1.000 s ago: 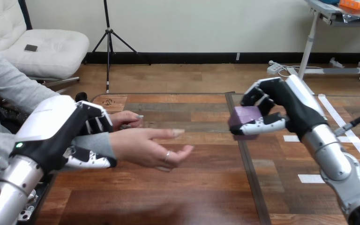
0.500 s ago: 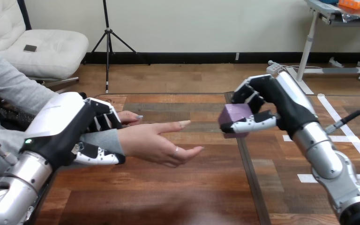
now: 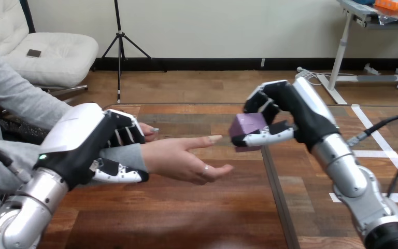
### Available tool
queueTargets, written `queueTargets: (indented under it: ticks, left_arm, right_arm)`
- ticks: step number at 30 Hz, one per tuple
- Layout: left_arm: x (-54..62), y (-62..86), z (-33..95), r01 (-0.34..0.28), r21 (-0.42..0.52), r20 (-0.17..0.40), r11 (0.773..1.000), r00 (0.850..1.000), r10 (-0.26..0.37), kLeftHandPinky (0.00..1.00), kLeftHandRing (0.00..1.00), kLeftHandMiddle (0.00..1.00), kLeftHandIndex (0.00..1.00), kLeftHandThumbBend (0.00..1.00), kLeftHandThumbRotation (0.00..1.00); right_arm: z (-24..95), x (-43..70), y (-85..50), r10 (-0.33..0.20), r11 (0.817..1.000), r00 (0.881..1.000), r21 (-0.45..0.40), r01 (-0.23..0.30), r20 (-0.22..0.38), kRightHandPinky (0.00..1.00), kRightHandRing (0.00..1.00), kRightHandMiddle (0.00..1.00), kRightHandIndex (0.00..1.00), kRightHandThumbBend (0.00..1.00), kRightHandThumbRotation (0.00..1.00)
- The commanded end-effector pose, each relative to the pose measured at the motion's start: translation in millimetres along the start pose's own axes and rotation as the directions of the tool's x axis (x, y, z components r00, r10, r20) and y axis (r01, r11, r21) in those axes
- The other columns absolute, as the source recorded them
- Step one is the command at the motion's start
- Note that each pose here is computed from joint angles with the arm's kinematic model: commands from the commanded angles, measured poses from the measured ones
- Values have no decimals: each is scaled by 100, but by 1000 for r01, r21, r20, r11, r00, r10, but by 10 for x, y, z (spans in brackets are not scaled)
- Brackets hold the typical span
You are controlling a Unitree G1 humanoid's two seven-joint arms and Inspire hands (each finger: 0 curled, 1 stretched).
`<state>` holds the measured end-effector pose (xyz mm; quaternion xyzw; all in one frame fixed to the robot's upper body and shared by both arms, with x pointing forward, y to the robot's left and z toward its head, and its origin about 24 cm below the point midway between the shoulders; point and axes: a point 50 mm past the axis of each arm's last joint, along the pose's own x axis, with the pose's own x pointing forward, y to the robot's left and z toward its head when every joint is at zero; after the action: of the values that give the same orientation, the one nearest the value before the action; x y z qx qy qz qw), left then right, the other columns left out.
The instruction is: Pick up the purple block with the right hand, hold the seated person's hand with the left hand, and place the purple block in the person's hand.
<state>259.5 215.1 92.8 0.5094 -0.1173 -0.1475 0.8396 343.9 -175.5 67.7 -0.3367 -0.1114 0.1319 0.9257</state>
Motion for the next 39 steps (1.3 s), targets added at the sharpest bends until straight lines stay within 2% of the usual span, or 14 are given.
queueTargets:
  ticks: [1,29,39]
  left_arm:
    - [194,91,234,-45,-22,105,999,993,47,28,35,41,43,58,0]
    - [239,-89,241,-23,-37,107,999,994,27,26,33,41,45,60,0]
    - [245,-109,228,-24,-48,100,999,995,29,25,32,40,44,60,0]
  right_arm:
    - [283,161,-57,-27,1000,994,-2,27,108,39,38,41,42,78,0]
    - [476,174,186,47,998,983,34,-54,179,37,39,42,43,74,0]
    - [485,153,265,78,995,978,48,-88,191,37,39,41,42,75,0]
